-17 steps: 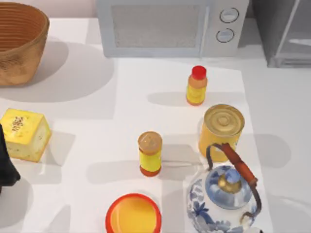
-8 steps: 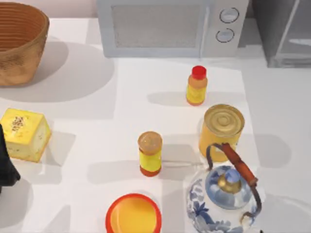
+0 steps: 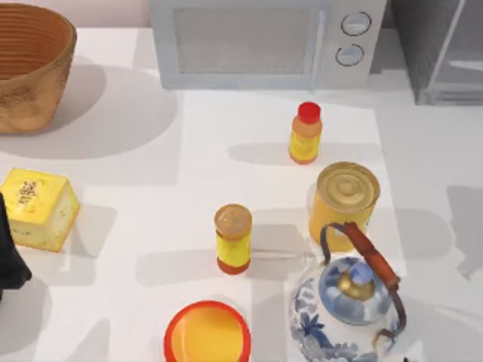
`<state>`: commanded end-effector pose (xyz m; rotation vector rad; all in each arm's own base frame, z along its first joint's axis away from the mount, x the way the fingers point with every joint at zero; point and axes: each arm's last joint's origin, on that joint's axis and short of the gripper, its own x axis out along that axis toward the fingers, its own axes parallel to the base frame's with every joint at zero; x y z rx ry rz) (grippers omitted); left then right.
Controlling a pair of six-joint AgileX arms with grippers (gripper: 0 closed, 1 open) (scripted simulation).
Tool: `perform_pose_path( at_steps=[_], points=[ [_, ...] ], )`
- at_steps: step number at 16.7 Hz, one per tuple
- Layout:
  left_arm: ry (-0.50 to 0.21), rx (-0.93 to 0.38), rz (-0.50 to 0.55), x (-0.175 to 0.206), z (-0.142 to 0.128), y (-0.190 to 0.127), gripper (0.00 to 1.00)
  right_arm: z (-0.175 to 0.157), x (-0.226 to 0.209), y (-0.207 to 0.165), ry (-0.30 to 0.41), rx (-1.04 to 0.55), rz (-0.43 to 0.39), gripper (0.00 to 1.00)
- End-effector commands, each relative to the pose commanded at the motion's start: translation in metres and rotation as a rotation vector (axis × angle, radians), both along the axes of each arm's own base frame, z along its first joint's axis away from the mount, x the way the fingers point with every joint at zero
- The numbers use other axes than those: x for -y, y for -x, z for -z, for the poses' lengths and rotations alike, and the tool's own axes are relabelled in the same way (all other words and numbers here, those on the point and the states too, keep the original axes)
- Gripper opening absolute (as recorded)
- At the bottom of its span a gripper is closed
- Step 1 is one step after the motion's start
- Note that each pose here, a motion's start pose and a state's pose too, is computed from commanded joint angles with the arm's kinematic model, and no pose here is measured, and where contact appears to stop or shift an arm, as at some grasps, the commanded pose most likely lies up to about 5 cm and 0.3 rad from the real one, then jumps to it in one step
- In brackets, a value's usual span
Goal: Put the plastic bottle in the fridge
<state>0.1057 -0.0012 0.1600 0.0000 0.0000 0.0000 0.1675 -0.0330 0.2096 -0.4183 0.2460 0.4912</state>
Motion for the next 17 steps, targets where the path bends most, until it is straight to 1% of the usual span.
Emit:
perform_pose_path(
  at_steps=[1,3,5,8,10,12,17],
  points=[
    [0.0,0.0,0.0,0.0,0.0,0.0,1.0,-0.002,-0.008,0.013,0.002,0.05,0.072,0.01],
    [0.0,0.0,0.0,0.0,0.0,0.0,1.0,0.001,-0.02,0.034,-0.04,0.142,0.205,0.01],
    [0.0,0.0,0.0,0.0,0.0,0.0,1.0,0.012,-0.026,0.049,-0.129,0.202,0.313,0.01],
    [0.0,0.0,0.0,0.0,0.0,0.0,1.0,0.034,-0.03,0.059,-0.291,0.234,0.426,0.01],
    [0.0,0.0,0.0,0.0,0.0,0.0,1.0,0.045,-0.031,0.061,-0.37,0.236,0.471,0.01],
    [0.0,0.0,0.0,0.0,0.0,0.0,1.0,0.049,-0.032,0.062,-0.412,0.243,0.489,0.01],
    [0.0,0.0,0.0,0.0,0.0,0.0,1.0,0.05,-0.032,0.062,-0.417,0.242,0.493,0.01]
  ],
)
